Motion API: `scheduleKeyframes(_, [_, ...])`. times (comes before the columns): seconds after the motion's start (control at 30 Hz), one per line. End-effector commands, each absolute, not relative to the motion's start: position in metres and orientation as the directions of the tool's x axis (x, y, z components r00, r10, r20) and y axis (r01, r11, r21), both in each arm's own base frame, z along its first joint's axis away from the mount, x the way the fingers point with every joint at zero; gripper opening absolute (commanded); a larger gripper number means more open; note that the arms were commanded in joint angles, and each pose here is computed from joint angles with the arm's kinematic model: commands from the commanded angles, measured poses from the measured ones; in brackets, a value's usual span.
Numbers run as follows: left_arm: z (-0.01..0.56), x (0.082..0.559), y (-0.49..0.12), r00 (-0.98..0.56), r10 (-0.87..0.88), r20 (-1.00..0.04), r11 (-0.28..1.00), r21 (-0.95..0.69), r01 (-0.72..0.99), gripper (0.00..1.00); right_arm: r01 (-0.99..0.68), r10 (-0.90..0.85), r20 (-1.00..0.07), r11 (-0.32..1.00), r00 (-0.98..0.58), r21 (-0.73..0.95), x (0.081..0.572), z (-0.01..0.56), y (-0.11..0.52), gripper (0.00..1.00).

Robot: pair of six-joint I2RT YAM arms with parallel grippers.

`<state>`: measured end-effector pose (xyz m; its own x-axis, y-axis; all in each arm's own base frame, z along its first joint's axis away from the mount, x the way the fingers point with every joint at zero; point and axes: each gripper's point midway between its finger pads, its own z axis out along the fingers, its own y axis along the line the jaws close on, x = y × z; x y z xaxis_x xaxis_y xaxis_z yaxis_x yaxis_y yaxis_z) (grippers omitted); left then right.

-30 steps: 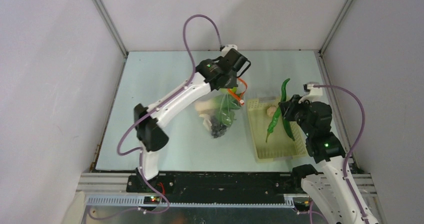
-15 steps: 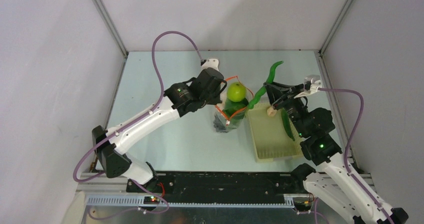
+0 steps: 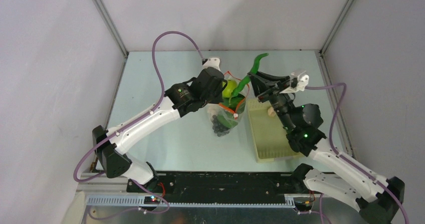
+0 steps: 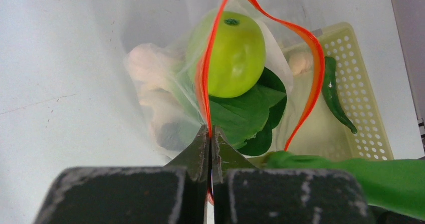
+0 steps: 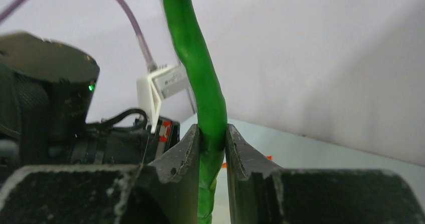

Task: Place the food in the zip-top bag and seal the zipper
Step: Place the fake vegetable in the zipper food storage bag.

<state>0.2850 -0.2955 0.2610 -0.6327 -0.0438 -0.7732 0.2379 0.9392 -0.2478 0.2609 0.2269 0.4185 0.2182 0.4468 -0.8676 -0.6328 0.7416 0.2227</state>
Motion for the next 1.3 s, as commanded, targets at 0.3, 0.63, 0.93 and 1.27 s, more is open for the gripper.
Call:
scheduleKeyframes(0.3, [0.293, 0.285, -0.293, -0.577, -0.19, -0.794, 0.911, -0.362, 0.199, 0.0, -0.579, 0.381, -0.924, 0.757, 0.015, 0.303, 0.26, 0.352, 0.263, 0.0])
scheduleKeyframes(0.63, [0.288, 0.281, -0.296, -0.597, -0.222, -0.771, 0.898, -0.4, 0.183, 0.0, -0.498, 0.34, -0.912, 0.764, -0.229, 0.41, 0.248, 0.282, 0.286, 0.01])
scheduleKeyframes(0.93, [0.287, 0.278, -0.297, -0.601, -0.233, -0.764, 0.894, -0.411, 0.176, 0.0, -0.388, 0.361, -0.855, 0.776, -0.373, 0.497, 0.246, 0.242, 0.288, 0.04])
scheduleKeyframes(1.27, [0.286, 0.273, -0.299, -0.608, -0.244, -0.755, 0.888, -0.426, 0.172, 0.0, -0.407, 0.384, -0.843, 0.749, -0.376, 0.522, 0.242, 0.25, 0.293, 0.21])
